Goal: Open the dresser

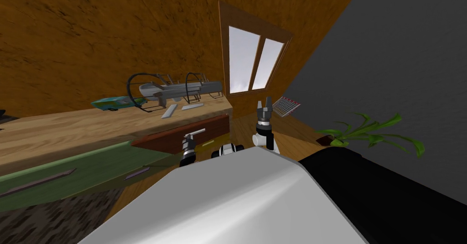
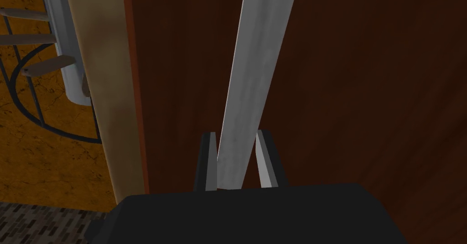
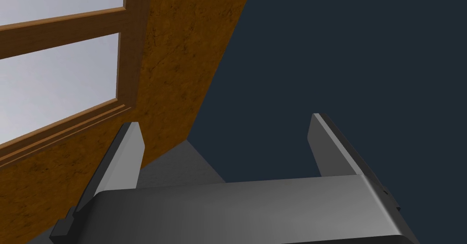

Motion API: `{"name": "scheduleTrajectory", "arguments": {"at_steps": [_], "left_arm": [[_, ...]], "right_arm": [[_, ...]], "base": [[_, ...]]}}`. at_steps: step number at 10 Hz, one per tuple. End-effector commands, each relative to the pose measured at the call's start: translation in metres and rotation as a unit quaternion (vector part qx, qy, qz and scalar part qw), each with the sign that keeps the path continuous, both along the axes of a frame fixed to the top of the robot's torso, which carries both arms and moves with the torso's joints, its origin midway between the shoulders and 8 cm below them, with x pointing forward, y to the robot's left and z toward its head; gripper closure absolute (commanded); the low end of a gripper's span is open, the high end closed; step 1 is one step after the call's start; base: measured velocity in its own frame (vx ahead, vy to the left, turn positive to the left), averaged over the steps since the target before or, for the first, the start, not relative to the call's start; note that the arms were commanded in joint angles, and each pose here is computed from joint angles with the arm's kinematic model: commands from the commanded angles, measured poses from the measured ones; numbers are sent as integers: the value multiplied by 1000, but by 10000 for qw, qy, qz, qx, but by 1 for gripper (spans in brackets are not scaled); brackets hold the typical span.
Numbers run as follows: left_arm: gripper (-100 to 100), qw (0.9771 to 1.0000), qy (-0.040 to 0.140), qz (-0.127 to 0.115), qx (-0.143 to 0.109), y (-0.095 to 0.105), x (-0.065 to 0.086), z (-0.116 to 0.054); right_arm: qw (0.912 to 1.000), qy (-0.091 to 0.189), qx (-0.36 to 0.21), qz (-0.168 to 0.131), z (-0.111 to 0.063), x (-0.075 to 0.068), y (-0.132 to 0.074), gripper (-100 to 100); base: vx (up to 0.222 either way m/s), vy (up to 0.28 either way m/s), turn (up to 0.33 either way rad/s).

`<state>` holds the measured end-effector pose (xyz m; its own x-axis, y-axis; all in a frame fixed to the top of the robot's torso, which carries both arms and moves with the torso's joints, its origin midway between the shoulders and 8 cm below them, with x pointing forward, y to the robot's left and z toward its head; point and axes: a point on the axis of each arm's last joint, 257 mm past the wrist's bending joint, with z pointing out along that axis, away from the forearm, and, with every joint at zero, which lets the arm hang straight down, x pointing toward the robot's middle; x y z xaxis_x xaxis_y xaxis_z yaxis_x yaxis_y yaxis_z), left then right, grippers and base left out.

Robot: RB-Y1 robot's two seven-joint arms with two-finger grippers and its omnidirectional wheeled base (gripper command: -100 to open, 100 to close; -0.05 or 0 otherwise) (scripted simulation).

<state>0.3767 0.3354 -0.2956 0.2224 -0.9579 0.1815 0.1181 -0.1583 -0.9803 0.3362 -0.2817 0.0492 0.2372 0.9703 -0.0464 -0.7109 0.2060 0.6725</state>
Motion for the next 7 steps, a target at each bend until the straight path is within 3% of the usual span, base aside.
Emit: {"name": "scheduleTrajectory", "arguments": {"at_steps": [1,4,7], "left_arm": [[100,10000,-11,-14,-14,-1,-5,3],[100,10000,37,-19,-15,-1,-11,-1],[100,10000,-9,-40,-14,-3,-18,4]], "right_arm": [[10000,0,0,0,0,0,0,0],[10000,0,0,0,0,0,0,0],[10000,0,0,0,0,0,0,0]], "base": [[-217,-48,9],[-133,-17,-2],[-201,-54,15]]}}
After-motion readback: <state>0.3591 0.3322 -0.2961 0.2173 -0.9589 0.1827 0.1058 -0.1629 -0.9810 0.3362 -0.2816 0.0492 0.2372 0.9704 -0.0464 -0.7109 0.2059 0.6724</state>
